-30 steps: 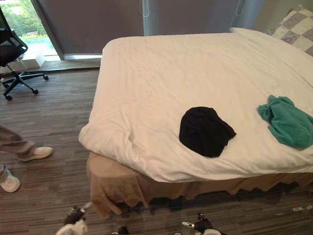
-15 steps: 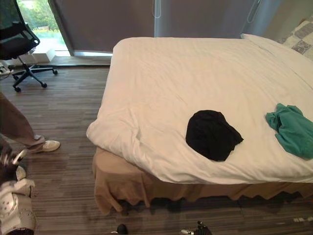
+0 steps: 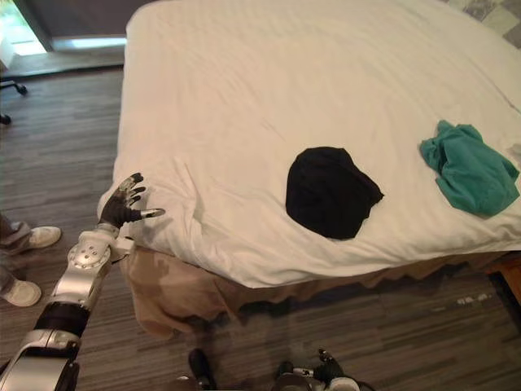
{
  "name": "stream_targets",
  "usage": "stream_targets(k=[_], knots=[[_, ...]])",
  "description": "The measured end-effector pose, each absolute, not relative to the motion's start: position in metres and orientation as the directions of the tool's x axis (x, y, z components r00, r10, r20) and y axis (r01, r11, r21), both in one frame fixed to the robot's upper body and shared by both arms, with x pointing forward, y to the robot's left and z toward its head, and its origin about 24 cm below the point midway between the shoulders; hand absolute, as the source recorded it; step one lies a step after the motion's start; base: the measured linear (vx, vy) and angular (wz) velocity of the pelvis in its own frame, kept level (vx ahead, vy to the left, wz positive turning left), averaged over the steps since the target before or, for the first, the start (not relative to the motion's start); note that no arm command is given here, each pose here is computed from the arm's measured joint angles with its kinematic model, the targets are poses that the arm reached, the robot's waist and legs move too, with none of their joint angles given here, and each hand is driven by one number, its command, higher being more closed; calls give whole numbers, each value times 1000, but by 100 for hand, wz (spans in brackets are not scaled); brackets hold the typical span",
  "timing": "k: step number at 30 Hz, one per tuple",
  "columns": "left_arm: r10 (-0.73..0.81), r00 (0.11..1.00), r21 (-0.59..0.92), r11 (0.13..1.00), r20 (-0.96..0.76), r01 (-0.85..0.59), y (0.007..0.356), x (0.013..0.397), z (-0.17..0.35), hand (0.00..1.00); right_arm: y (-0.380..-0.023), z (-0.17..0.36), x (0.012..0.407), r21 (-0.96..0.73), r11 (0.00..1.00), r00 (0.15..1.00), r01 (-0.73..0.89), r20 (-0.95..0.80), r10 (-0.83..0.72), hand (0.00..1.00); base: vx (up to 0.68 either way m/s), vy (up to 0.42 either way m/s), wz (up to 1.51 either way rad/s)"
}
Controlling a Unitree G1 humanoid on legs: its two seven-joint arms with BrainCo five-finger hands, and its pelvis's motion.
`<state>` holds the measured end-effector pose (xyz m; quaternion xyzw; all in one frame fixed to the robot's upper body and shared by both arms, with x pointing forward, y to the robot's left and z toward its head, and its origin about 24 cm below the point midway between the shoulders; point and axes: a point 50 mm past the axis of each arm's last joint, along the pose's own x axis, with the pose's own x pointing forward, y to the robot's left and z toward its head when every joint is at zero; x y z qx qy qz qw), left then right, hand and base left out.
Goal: Tidy the bed and pick cloth on bed and put in laundry
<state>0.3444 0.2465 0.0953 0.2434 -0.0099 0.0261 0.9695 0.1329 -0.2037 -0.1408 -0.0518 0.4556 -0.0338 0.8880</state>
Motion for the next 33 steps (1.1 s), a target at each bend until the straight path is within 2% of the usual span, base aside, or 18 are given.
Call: stream_targets(k=[2, 5, 7, 9, 12, 18, 22, 23, 25, 27, 28, 30, 31, 32, 33], knots=[[87, 995, 503, 858, 52, -101, 245, 361, 114, 100, -197, -128, 161, -110, 994, 659, -2, -748, -82, 0, -34, -15, -12], [150, 984, 516, 838, 95, -178, 245, 377, 142, 100, -195, -113, 186, -95, 995, 725, 3, -685, -68, 0, -34, -15, -18], [171, 979, 528, 825, 110, -203, 245, 381, 151, 100, -197, -111, 188, -98, 995, 726, 2, -684, -69, 0, -9, -6, -11], [235, 962, 603, 751, 138, -270, 254, 386, 167, 100, -201, -109, 190, -103, 994, 726, 31, -681, -93, 0, -3, -13, -6], [251, 958, 633, 721, 139, -281, 261, 386, 171, 100, -204, -110, 189, -71, 993, 711, 96, -693, -118, 0, 11, -7, -3], [238, 969, 637, 739, 60, -221, 277, 370, 133, 100, -229, -114, 173, -23, 956, 679, 293, -699, -224, 0, 40, -10, 2], [265, 963, 600, 778, -42, -188, 297, 333, 78, 100, -262, -115, 152, -8, 872, 616, 490, -705, -353, 0, 57, -18, 0], [287, 952, 576, 798, -104, -178, 301, 317, 55, 0, -269, -118, 140, -18, 841, 578, 541, -718, -387, 0, 67, -30, 5], [329, 922, 529, 829, -201, -181, 307, 288, 18, 0, -280, -122, 119, -42, 778, 502, 627, -742, -444, 0, 84, -32, 5], [375, 849, 474, 863, -371, -174, 309, 240, -34, 0, -298, -125, 89, -121, 667, 368, 735, -755, -543, 0, 44, -22, 11], [382, 827, 459, 872, -413, -173, 310, 227, -45, 0, -303, -125, 84, -141, 637, 338, 757, -751, -568, 0, 11, -17, 12], [414, 723, 417, 889, -553, -189, 311, 177, -81, 0, -321, -119, 70, -225, 524, 227, 821, -714, -662, 0, 4, -15, 12], [421, 687, 410, 892, -592, -192, 311, 162, -90, 0, -326, -116, 67, -244, 494, 198, 835, -704, -683, 0, -9, -2, 18], [437, 590, 380, 897, -679, -227, 307, 127, -110, 0, -341, -109, 64, -281, 430, 146, 858, -670, -728, 0, -11, 3, 15], [442, 546, 367, 897, -712, -248, 305, 113, -118, 0, -346, -106, 64, -304, 411, 128, 859, -651, -748, 0, -38, 2, 19]])
